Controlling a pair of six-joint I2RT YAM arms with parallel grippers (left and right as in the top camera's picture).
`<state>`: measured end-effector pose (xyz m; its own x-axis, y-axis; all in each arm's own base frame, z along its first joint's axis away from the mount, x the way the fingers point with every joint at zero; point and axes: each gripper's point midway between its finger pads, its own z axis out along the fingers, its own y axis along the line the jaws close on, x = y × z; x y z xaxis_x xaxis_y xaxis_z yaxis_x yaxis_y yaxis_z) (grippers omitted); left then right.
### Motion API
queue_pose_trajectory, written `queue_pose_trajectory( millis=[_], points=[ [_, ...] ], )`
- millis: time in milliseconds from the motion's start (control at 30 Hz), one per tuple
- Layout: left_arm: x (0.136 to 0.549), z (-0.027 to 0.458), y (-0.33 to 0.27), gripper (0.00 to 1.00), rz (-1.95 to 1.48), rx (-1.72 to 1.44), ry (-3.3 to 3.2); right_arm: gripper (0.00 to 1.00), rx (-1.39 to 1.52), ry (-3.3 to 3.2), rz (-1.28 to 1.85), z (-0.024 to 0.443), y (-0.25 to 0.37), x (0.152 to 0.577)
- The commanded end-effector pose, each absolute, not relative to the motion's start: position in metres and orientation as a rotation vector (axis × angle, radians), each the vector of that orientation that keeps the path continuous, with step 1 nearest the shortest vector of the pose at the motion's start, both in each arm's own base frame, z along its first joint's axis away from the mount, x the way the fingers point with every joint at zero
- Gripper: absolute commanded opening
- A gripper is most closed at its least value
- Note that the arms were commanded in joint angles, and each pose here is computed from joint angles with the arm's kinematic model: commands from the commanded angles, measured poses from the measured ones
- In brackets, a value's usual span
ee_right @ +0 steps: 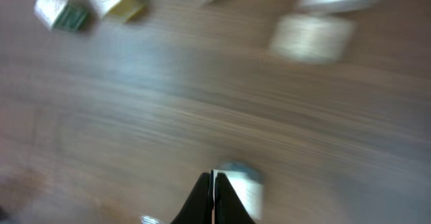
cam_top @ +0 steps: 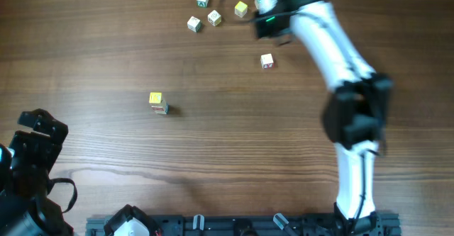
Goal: Form a tower
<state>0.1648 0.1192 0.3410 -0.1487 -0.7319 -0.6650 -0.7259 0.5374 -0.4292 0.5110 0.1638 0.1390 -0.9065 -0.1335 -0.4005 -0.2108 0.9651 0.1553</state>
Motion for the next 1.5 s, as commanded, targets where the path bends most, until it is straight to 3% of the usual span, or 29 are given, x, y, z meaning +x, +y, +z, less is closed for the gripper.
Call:
queue_pose_trajectory(
  millis=[0, 33, 100, 133, 300, 467, 600, 733, 867, 1233, 1467],
  points=[
    [0.163, 0.344, 0.121, 1.00, 0.012, -1.184, 1.875, 0.17, -0.072, 2.511, 0.094, 0.281, 0.091, 0.474],
    [0.163, 0.344, 0.121, 1.00, 0.012, -1.184, 1.875, 0.42, -0.037, 2.478, 0.088, 0.310, 0.074, 0.453],
    [0.163, 0.344, 0.121, 1.00, 0.012, -1.184, 1.875, 0.59, 0.023, 2.403, 0.063, 0.368, 0.045, 0.393],
    [0.163, 0.344, 0.121, 1.00, 0.012, -1.184, 1.875, 1.00, 0.059, 2.360, 0.014, 0.393, 0.031, 0.359],
    [0.163, 0.344, 0.121, 1.00, 0.012, -1.184, 1.875, 1.00, 0.104, 2.145, 0.024, 0.463, 0.009, 0.244],
    [0.163, 0.344, 0.121, 1.00, 0.012, -1.184, 1.875, 1.00, 0.043, 2.019, -0.009, 0.480, -0.005, 0.147],
    [0.163, 0.344, 0.121, 1.00, 0.012, -1.184, 1.875, 1.00, 0.041, 1.999, -0.014, 0.463, -0.011, 0.114],
    [0.163, 0.344, 0.121, 1.00, 0.012, -1.184, 1.875, 1.00, 0.051, 1.997, -0.007, 0.420, -0.011, 0.110],
    [0.163, 0.344, 0.121, 1.00, 0.012, -1.184, 1.875, 1.00, 0.035, 1.777, 0.074, 0.390, 0.001, 0.132],
    [0.163, 0.344, 0.121, 1.00, 0.012, -1.184, 1.875, 1.00, -0.081, 1.163, 0.201, 0.359, 0.029, 0.185],
    [0.163, 0.344, 0.121, 1.00, 0.012, -1.184, 1.875, 1.00, -0.108, 1.040, 0.191, 0.309, 0.031, 0.207]
  ],
)
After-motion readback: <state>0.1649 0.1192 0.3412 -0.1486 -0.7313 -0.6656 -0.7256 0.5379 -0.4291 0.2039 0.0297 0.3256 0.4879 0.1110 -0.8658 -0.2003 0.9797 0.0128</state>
